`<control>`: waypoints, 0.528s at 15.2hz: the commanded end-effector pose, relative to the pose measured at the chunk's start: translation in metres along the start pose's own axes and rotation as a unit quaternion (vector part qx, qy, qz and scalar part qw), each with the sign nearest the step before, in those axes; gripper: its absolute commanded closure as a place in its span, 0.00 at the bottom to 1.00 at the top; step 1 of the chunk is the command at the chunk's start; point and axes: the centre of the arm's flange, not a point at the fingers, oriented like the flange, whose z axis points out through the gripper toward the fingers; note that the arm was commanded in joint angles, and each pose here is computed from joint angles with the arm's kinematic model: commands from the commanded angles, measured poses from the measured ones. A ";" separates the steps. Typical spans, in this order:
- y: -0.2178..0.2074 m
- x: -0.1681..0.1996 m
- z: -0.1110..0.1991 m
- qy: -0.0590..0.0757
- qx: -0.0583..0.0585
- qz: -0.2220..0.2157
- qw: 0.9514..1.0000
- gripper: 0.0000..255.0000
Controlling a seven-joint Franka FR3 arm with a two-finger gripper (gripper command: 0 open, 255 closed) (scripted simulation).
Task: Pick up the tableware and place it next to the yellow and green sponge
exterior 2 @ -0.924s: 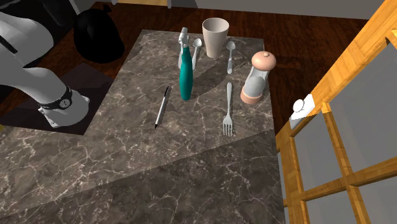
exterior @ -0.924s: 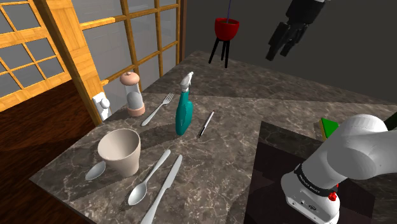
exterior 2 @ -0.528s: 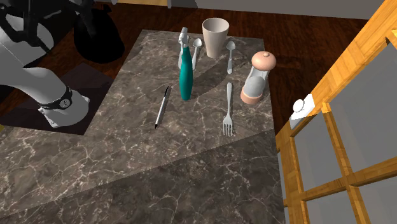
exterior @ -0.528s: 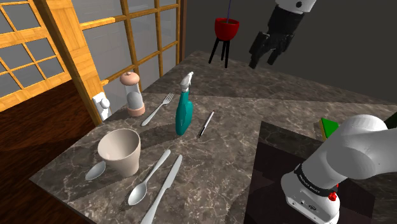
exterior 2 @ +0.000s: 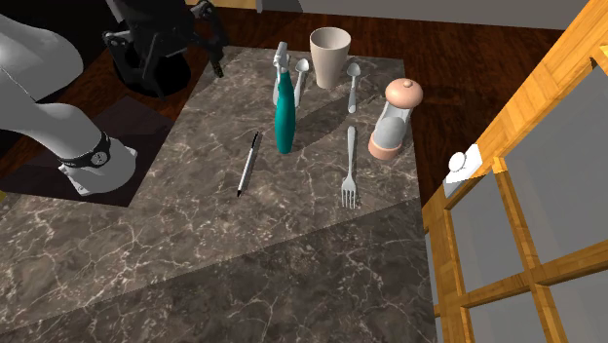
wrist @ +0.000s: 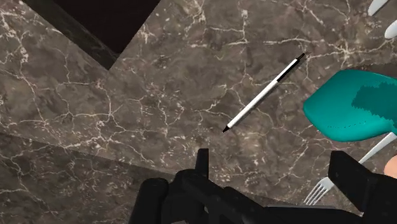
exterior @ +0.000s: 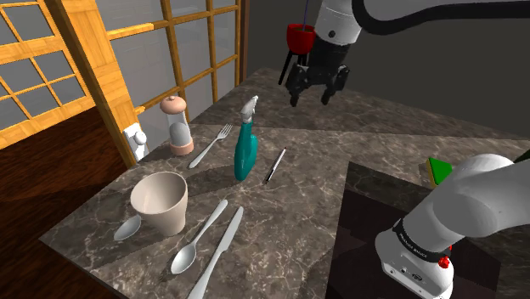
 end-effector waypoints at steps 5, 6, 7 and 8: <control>-0.063 0.024 0.048 0.000 -0.008 0.090 0.996 0.00; -0.073 0.030 0.055 0.000 -0.010 0.105 0.994 0.00; -0.082 0.036 0.063 0.000 -0.011 0.119 0.993 0.00; -0.091 0.042 0.071 0.001 -0.013 0.134 0.991 0.00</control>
